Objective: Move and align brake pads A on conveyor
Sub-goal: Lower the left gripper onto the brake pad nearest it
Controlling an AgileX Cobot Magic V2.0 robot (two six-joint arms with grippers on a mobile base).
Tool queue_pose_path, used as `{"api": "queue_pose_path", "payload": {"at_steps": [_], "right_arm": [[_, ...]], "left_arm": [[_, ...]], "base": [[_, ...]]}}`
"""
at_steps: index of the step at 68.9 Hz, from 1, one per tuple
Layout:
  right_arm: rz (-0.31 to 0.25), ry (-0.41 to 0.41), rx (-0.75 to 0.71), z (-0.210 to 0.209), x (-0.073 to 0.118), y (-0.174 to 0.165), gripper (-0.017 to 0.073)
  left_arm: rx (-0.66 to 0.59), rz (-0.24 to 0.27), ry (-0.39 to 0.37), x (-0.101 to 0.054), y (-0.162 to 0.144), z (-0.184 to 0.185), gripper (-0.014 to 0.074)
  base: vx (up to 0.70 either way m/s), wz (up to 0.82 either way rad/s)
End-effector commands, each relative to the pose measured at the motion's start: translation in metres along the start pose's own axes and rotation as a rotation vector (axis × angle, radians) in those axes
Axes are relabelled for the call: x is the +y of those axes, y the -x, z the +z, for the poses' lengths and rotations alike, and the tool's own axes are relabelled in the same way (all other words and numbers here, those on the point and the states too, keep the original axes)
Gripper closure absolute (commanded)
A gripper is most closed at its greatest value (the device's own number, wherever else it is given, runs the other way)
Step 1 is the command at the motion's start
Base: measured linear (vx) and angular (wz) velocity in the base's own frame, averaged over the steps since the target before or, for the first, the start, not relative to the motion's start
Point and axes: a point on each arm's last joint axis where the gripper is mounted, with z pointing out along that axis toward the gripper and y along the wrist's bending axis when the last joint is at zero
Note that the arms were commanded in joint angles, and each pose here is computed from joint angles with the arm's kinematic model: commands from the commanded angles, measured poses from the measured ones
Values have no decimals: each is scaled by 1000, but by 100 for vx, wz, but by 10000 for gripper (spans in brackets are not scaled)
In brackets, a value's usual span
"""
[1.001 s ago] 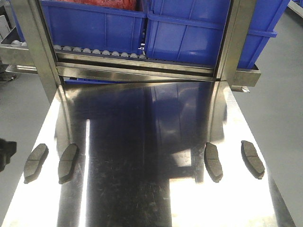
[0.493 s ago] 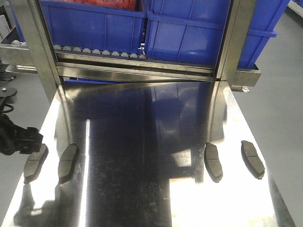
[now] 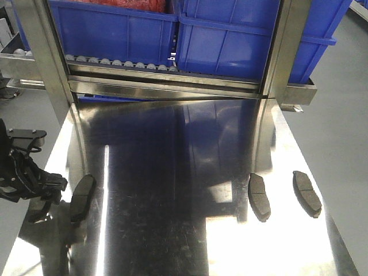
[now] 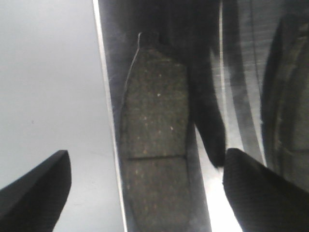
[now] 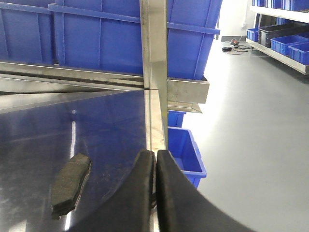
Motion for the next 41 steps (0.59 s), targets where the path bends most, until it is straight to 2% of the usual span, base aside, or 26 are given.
{"api": "queue_pose_path", "payload": {"at_steps": [1,20,41], "right_arm": [[-10,-3,-66,0,0,1,562],[-10,-3,-66,0,0,1,562],[-10,-3,-66,0,0,1,562]], "left_arm": [[-86,-3,-3,-1,11,-14,4],[-85,-3,-2,-1,11,-14,27],[-89,-1,-1,-1,11,-15,244]], "base": [[0,0],[0,0],[0,0]]}}
